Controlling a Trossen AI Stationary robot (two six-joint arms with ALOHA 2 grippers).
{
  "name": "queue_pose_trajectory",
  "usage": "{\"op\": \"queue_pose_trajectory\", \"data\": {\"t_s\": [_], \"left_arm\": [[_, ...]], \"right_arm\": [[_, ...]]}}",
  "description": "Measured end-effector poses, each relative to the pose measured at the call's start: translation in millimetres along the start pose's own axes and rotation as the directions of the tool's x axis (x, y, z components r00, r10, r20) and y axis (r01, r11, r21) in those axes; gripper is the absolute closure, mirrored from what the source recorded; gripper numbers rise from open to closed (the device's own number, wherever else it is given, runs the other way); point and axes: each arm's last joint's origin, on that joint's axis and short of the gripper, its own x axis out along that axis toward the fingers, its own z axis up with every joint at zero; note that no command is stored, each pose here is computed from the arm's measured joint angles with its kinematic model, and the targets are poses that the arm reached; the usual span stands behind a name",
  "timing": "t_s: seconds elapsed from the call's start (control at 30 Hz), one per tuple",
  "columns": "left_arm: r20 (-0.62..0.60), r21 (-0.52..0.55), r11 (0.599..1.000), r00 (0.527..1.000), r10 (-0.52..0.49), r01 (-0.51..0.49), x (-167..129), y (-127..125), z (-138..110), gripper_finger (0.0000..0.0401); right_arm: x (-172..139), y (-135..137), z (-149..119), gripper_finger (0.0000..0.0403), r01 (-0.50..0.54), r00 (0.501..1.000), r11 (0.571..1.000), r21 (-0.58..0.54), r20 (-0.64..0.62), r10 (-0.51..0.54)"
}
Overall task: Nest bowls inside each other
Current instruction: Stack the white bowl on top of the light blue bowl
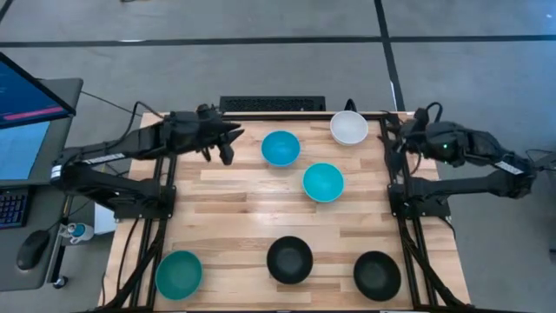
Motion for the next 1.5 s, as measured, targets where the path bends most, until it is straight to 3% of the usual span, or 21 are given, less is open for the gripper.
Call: {"op": "queue_pose_trajectory", "data": {"t_s": [0.13, 0.23, 0.37, 0.47, 0.63, 0.83, 0.97, 1.1, 1.23, 1.37, 1.5], "left_arm": [[-0.028, -0.041, 0.996, 0.996, -0.086, 0.085, 12.3, 8.9, 3.7, 0.0314], [-0.066, 0.033, 0.980, 0.978, -0.195, 0.198, 20.7, 10.4, 2.7, 0.0314], [-0.084, 0.113, 0.954, 0.959, -0.271, 0.279, 30.3, 11.9, 1.7, 0.0314], [-0.074, 0.111, 0.953, 0.959, -0.275, 0.281, 35.1, 17.8, 2.9, 0.0314], [-0.065, 0.117, 0.921, 0.928, -0.367, 0.372, 35.1, 26.0, 5.2, 0.0314], [-0.069, 0.174, 0.925, 0.941, -0.331, 0.338, 35.7, 29.2, 4.7, 0.0314], [-0.062, 0.246, 0.907, 0.939, -0.338, 0.343, 35.6, 28.4, 5.3, 0.0314], [-0.009, 0.280, 0.901, 0.939, -0.343, 0.332, 35.6, 28.0, 10.6, 0.0314], [0.078, 0.329, 0.892, 0.932, -0.353, 0.310, 35.0, 27.2, 19.3, 0.0314], [0.119, 0.336, 0.883, 0.915, -0.386, 0.328, 34.1, 26.0, 23.7, 0.0314], [0.110, 0.333, 0.880, 0.913, -0.394, 0.339, 34.1, 25.6, 22.8, 0.0314]], "right_arm": [[2.5, 0.6, 17.9, 0.0233, 0.005, 0.999, 0.987, 0.162, 0.035, -0.010], [4.4, 3.0, 20.7, 0.0233, -0.032, 0.999, 0.970, 0.241, 0.037, 0.023], [4.9, 6.8, 19.3, 0.0233, -0.108, 0.994, 0.974, 0.199, 0.016, 0.107], [4.9, 7.0, 18.4, 0.0233, -0.109, 0.994, 0.985, 0.131, 0.007, 0.109], [4.8, 6.9, 17.1, 0.0233, -0.107, 0.994, 0.986, 0.127, -0.004, 0.108], [4.9, 6.9, 15.1, 0.0233, -0.105, 0.993, 0.979, 0.172, -0.025, 0.111], [7.3, 7.6, 6.2, 0.0233, -0.096, 0.985, 0.994, 0.058, -0.135, 0.103], [19.3, 8.3, -4.4, 0.0233, -0.014, 0.943, 0.999, -0.045, -0.332, -0.002], [38.0, 10.4, -0.8, 0.0233, 0.006, 0.913, 0.991, -0.130, -0.403, -0.058], [63.2, 13.7, 1.5, 0.0233, -0.063, 0.864, 0.971, -0.233, -0.499, -0.064], [92.9, 14.5, 4.6, 0.0233, -0.155, 0.827, 0.961, -0.229, -0.562, 0.000]]}}
